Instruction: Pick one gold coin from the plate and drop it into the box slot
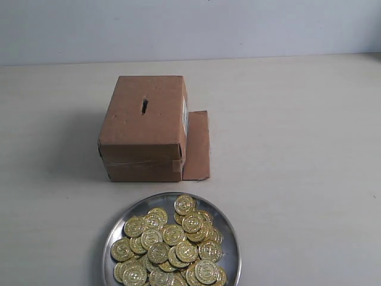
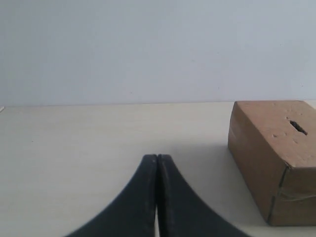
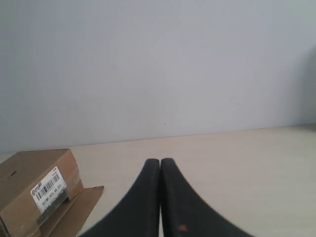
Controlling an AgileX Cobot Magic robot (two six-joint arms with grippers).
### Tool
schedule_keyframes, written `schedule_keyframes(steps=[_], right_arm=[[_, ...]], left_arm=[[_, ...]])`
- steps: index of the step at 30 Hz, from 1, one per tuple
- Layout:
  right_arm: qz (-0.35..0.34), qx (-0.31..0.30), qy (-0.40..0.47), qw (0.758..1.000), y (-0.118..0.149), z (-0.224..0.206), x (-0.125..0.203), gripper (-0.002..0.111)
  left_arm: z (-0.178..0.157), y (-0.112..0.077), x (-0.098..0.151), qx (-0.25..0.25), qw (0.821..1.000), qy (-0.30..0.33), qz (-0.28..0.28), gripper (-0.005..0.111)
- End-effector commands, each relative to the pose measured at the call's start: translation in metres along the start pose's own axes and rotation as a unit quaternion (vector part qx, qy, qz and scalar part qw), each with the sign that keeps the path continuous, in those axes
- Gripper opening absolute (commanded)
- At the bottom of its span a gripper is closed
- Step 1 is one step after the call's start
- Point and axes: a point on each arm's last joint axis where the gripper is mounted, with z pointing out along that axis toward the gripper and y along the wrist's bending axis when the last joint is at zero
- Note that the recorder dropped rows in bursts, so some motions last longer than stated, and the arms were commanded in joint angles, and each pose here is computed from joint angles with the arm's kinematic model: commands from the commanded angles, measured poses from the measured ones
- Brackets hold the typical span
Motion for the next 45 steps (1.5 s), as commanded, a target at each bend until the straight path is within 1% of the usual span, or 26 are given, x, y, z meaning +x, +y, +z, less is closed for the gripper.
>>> schedule_keyframes(steps=[1, 2, 3, 4, 5, 6, 8, 9, 11, 13, 15, 18, 20, 23, 25, 26, 27, 28, 29, 31, 33, 34, 36, 38, 40, 45], right_arm=[[0.003, 0.002, -0.011, 1.0, 0.0, 0.0, -0.001, 0.0], [-0.012, 0.002, -0.027, 1.0, 0.0, 0.0, -0.004, 0.0], [-0.02, 0.0, -0.078, 0.997, 0.0, -0.001, -0.013, 0.0], [-0.008, -0.002, -0.098, 0.995, 0.001, -0.002, -0.016, 0.0], [0.054, -0.01, -0.122, 0.991, 0.001, -0.003, -0.021, 0.0], [0.073, -0.012, -0.123, 0.99, 0.0, -0.003, -0.021, 0.0], [0.15, -0.021, -0.123, 0.981, 0.0, -0.003, -0.021, 0.0], [0.205, -0.027, -0.122, 0.971, 0.0, -0.003, -0.021, 0.0], [0.228, -0.03, -0.12, 0.966, 0.0, -0.003, -0.021, 0.0], [0.228, -0.03, -0.12, 0.966, 0.0, -0.003, -0.021, 0.0], [0.228, -0.03, -0.121, 0.966, 0.0, -0.003, -0.021, 0.0], [0.227, -0.034, -0.13, 0.965, 0.001, -0.004, -0.024, 0.0], [0.212, -0.045, -0.147, 0.965, 0.004, -0.007, -0.039, 0.0], [0.155, -0.079, -0.17, 0.97, 0.014, -0.018, -0.074, 0.0], [0.128, -0.092, -0.178, 0.971, 0.018, -0.03, -0.101, 0.0], [0.126, -0.092, -0.164, 0.974, 0.019, -0.032, -0.112, 0.0], [0.122, -0.09, -0.14, 0.979, 0.02, -0.031, -0.122, 0.0], [0.104, -0.088, -0.113, 0.984, 0.022, -0.029, -0.131, 0.0], [0.093, -0.091, -0.09, 0.987, 0.024, -0.025, -0.136, 0.0], [0.082, -0.11, -0.039, 0.99, 0.031, -0.018, -0.144, 0.0], [0.035, -0.154, 0.023, 0.987, 0.043, -0.008, -0.149, 0.0], [0.033, -0.184, 0.054, 0.981, 0.05, -0.005, -0.151, 0.0], [0.0, -0.245, 0.115, 0.963, 0.066, 0.006, -0.151, 0.0], [-0.017, -0.286, 0.17, 0.943, 0.077, 0.019, -0.148, 0.0], [-0.012, -0.304, 0.221, 0.927, 0.084, 0.032, -0.145, 0.0], [-0.012, -0.318, 0.34, 0.885, 0.095, 0.066, -0.129, 0.0]], left_arm=[[0.0, 0.0, -0.001, 0.0, 1.0, -0.009, 0.001, 0.0], [0.0, 0.0, -0.001, 0.0, 1.0, -0.01, 0.001, 0.0], [0.0, 0.0, -0.001, 0.0, 1.0, -0.014, 0.001, 0.0], [0.0, 0.0, -0.002, 0.0, 1.0, -0.015, 0.0, 0.0], [0.0, 0.0, -0.002, 0.001, 1.0, -0.018, -0.007, 0.0], [0.0, 0.0, -0.003, 0.001, 1.0, -0.021, -0.016, 0.0], [-0.001, 0.0, -0.008, 0.005, 0.998, -0.05, -0.049, 0.0], [-0.001, -0.001, -0.013, 0.011, 0.992, -0.075, -0.098, 0.0], [-0.002, -0.001, -0.016, 0.018, 0.985, -0.093, -0.144, 0.0], [-0.003, -0.001, -0.022, 0.029, 0.977, -0.126, -0.172, 0.0], [-0.006, -0.002, -0.031, 0.04, 0.969, -0.172, -0.172, 0.0], [-0.008, -0.002, -0.035, 0.049, 0.962, -0.199, -0.182, 0.0], [-0.008, -0.002, -0.036, 0.051, 0.96, -0.205, -0.183, 0.0], [-0.011, -0.002, -0.041, 0.057, 0.954, -0.232, -0.18, 0.0], [-0.012, -0.003, -0.044, 0.073, 0.941, -0.244, -0.225, 0.0], [-0.012, -0.003, -0.043, 0.079, 0.936, -0.24, -0.246, 0.0], [-0.011, -0.003, -0.042, 0.079, 0.939, -0.229, -0.244, 0.0], [-0.01, -0.005, -0.04, 0.079, 0.946, -0.22, -0.226, 0.0], [-0.01, -0.005, -0.039, 0.08, 0.948, -0.213, -0.225, 0.0], [-0.009, -0.005, -0.038, 0.082, 0.947, -0.206, -0.233, 0.0], [-0.009, -0.006, -0.038, 0.084, 0.948, -0.204, -0.231, 0.0], [-0.009, -0.006, -0.038, 0.085, 0.948, -0.204, -0.229, 0.0], [-0.009, -0.007, -0.038, 0.087, 0.949, -0.203, -0.224, 0.0], [-0.008, -0.007, -0.036, 0.085, 0.952, -0.196, -0.22, 0.0], [-0.007, -0.006, -0.034, 0.08, 0.952, -0.184, -0.23, 0.0], [-0.005, -0.005, -0.029, 0.066, 0.956, -0.155, -0.239, 0.0]])
